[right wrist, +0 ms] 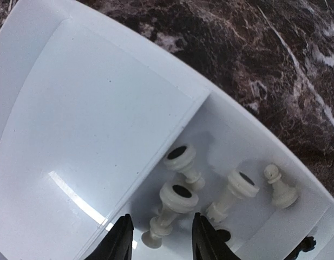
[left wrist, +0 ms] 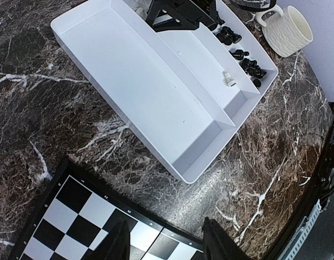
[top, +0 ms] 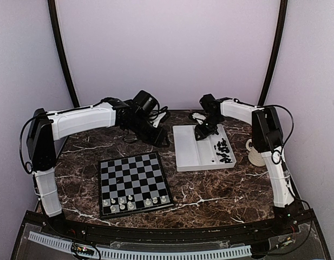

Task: Set up the chess pieces on the board
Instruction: Pick up the king from the storage box, then pass from the right arm to the left

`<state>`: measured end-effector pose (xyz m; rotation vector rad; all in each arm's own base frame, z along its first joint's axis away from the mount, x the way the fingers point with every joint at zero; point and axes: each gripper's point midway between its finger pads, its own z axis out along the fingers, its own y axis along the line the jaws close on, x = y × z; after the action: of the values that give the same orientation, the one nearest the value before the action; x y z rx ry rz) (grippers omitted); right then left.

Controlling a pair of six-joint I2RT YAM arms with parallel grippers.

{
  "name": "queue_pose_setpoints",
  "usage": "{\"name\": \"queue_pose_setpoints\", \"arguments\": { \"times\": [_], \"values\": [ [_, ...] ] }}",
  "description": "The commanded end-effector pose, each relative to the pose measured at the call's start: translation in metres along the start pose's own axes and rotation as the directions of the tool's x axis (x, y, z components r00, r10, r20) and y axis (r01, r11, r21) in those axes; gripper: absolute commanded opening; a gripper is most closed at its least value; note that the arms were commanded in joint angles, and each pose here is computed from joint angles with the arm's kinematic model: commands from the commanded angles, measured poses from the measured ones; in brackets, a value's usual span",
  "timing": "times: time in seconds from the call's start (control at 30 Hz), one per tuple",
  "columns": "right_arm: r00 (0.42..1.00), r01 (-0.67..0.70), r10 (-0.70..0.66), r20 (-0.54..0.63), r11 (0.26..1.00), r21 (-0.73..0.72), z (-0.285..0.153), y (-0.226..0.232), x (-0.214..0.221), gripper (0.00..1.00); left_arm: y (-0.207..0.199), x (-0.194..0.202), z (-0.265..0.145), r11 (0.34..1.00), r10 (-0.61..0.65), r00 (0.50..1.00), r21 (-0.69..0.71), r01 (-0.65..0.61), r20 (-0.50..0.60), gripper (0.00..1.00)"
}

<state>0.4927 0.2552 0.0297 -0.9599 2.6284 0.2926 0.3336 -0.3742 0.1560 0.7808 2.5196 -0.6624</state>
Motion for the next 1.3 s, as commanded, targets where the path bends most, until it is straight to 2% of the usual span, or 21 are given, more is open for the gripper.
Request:
{"name": "queue_pose_setpoints", "arguments": {
  "times": [0.0,0.13,0.3,0.43,0.57,0.77,0.87,0.97,1.1,1.27],
  "values": [
    [0.999,-0.039,0.039,-0.021,0.999,-0.005,0.015,-0.008,0.004,0.3,-0.003,-0.003,-0.006,1.0,-0.007,1.0,0.017,0.007,0.021,0.48],
    [0.999,-0.04,0.039,-0.03,0.999,-0.027,0.015,-0.004,0.009,0.11,-0.003,-0.003,-0.005,1.0,-0.009,1.0,0.019,0.009,0.022,0.48],
    [0.999,-0.038,0.038,-0.003,0.998,-0.041,-0.011,-0.001,0.011,0.03,-0.004,-0.008,-0.004,1.0,0.004,0.999,0.023,-0.005,0.034,0.48],
    [0.999,-0.007,0.009,0.05,0.998,-0.056,-0.049,0.007,0.009,0.01,-0.011,-0.023,-0.005,0.998,0.031,0.997,0.049,-0.034,0.069,0.48],
    [0.992,0.082,-0.067,0.112,0.987,-0.14,-0.087,0.032,0.008,0.0,-0.022,-0.042,-0.005,0.993,0.034,0.991,0.11,-0.048,0.131,0.49],
    [0.947,0.261,-0.204,0.248,0.94,-0.222,-0.141,0.079,0.008,0.01,-0.044,-0.072,-0.009,0.936,-0.142,0.971,0.345,0.069,0.192,0.52],
    [0.911,0.355,-0.29,0.292,0.913,-0.202,-0.16,0.099,0.009,0.01,-0.055,-0.081,-0.012,0.844,-0.237,0.959,0.521,0.125,0.155,0.52],
    [0.878,0.428,-0.366,0.309,0.889,-0.163,-0.173,0.115,0.009,0.02,-0.064,-0.092,-0.016,0.776,-0.296,0.944,0.613,0.146,0.149,0.52],
    [0.85,0.49,-0.444,0.284,0.864,-0.117,-0.176,0.13,0.01,0.02,-0.069,-0.095,-0.013,0.735,-0.318,0.941,0.657,0.167,0.117,0.51],
    [0.816,0.548,-0.505,0.282,0.831,-0.096,-0.178,0.15,0.009,0.02,-0.067,-0.094,-0.006,0.734,-0.336,0.938,0.648,0.205,0.083,0.5]
  ]
}}
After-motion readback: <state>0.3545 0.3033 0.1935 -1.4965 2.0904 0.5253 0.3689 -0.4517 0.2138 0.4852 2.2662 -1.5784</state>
